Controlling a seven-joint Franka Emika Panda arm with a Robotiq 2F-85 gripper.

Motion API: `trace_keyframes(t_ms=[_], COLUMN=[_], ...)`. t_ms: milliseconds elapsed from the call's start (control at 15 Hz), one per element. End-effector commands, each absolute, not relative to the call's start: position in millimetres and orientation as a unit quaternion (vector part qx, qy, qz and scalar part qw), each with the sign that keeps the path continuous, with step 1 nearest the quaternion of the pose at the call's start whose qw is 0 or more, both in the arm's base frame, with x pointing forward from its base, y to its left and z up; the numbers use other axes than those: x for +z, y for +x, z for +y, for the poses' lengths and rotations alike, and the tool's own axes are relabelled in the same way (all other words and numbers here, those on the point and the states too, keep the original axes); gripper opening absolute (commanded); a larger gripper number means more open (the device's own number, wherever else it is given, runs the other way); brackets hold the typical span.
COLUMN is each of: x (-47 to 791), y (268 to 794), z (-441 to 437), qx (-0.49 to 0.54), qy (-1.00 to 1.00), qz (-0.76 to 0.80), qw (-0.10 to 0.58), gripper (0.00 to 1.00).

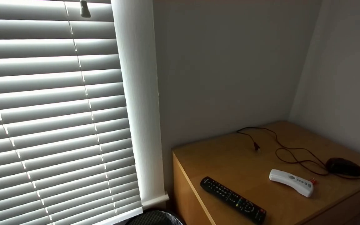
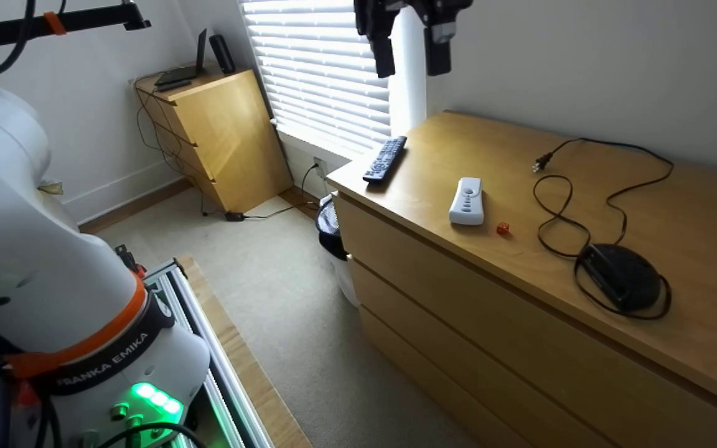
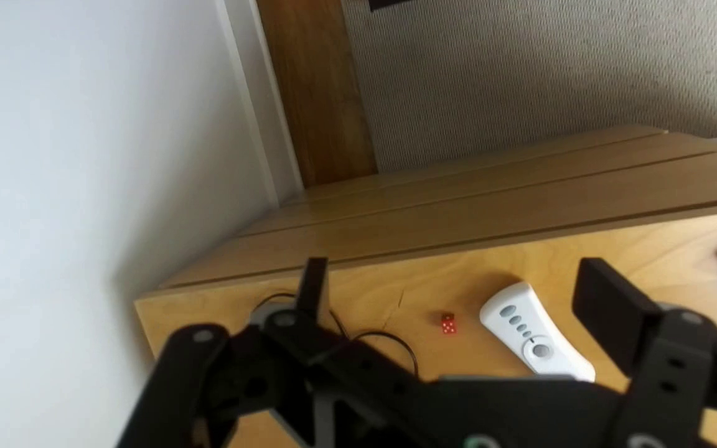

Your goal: Lift the orange building block and put it to the right on the table

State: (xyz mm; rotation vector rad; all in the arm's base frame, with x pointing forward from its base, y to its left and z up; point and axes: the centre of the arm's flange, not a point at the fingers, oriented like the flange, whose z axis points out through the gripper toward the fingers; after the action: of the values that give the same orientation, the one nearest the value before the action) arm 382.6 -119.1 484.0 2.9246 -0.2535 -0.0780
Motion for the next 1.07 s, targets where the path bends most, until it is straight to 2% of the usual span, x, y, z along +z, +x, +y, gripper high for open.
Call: trace_keyframes(t_ms=[0, 400, 600, 933, 1000], x=[460.5, 382.0, 343.3, 288.3, 305.4], y=[443.9, 487.1, 498.3, 507.1, 499.4], z=[-140.3, -164.2, -162.5, -166.8, -159.1], qx=[-0.031, -0.047, -0.05, -0.05, -0.051], qy=[0.995, 0.995, 0.998, 0.998, 0.997], qz=[-0.058, -0.045, -0.038, -0.021, -0.029], qw=[0.081, 0.07, 0.026, 0.044, 0.041], gripper=[1.0, 1.0, 1.0, 1.0, 1.0])
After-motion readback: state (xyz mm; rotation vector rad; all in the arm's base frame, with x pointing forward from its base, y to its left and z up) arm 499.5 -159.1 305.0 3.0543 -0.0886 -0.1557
